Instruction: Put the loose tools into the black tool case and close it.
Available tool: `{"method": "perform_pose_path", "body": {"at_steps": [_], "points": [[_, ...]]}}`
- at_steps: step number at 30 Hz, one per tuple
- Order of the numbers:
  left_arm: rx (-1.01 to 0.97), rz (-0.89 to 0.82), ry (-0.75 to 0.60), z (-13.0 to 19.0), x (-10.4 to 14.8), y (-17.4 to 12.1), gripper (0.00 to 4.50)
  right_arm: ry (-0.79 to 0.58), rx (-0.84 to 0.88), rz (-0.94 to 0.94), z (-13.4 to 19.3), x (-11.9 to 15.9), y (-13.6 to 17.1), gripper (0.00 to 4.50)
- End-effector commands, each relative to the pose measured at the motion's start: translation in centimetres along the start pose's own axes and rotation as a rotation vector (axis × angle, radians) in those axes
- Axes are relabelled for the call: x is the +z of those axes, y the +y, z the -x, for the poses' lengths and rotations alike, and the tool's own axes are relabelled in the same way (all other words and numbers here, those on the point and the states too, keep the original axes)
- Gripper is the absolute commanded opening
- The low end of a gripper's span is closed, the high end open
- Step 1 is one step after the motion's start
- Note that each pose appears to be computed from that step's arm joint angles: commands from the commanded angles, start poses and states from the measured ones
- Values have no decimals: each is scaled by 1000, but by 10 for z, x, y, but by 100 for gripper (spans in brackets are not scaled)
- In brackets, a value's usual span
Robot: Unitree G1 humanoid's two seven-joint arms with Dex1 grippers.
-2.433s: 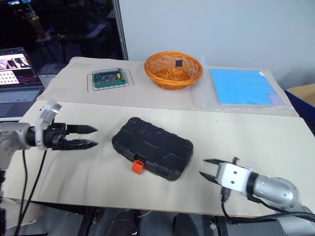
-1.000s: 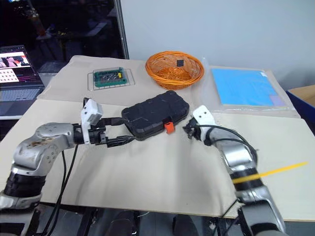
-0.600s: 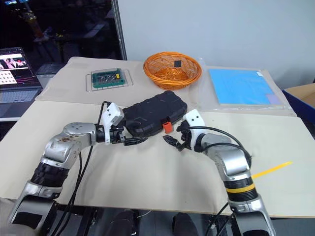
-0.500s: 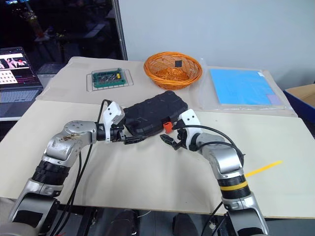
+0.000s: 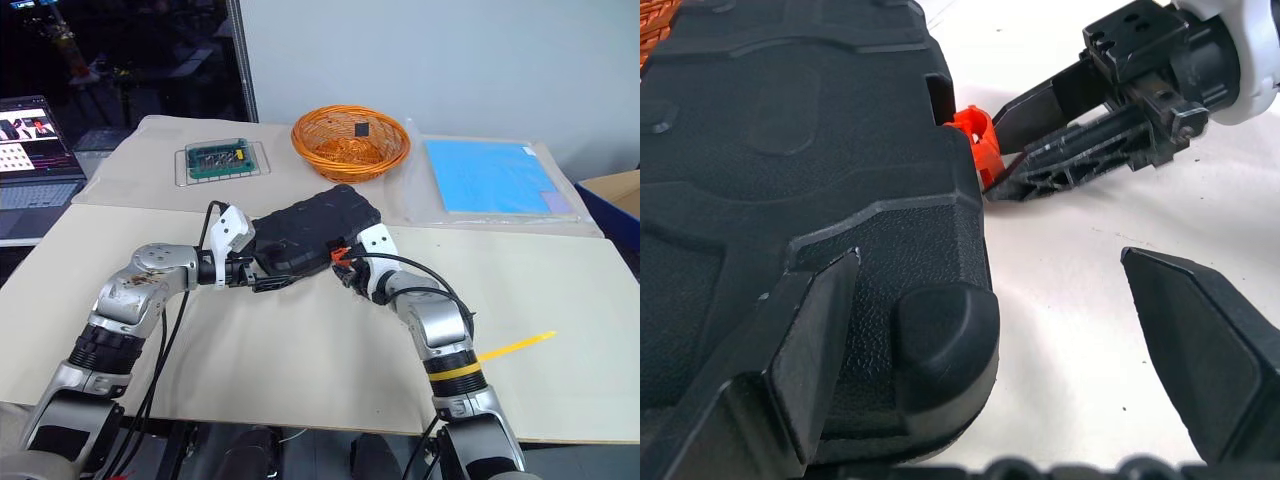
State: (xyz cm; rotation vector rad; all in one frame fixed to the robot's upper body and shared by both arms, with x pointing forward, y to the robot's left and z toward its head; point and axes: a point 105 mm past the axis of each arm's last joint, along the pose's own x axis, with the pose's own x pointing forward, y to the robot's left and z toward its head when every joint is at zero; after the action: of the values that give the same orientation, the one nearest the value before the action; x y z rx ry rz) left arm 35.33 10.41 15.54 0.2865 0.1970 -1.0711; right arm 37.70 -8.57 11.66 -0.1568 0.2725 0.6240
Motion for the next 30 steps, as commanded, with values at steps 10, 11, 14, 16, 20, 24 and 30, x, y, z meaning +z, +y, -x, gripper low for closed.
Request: {"method": "perform_pose_path", "body": {"at_steps": [10,11,14,16,20,24,30], "points": [[0,14,27,-5,-2,-7,450,-105,4,149,-2,37,6,118],[-1,14,27,-5,-1,-8,450,-100,7,150,-4,36,7,118],[-1,12,28,-6,3,-10,450,-98,6,131,-11,38,4,118],[-1,12,28,-6,4,-12,450,-97,11,134,-13,39,4,118],[10,26,33,-6,1,-9,450,-70,59,150,-8,36,9,219],[25,41,37,-5,-4,-5,450,-71,85,111,4,33,10,229],[34,51,36,-5,-8,-3,450,-85,75,83,19,32,7,229]]}}
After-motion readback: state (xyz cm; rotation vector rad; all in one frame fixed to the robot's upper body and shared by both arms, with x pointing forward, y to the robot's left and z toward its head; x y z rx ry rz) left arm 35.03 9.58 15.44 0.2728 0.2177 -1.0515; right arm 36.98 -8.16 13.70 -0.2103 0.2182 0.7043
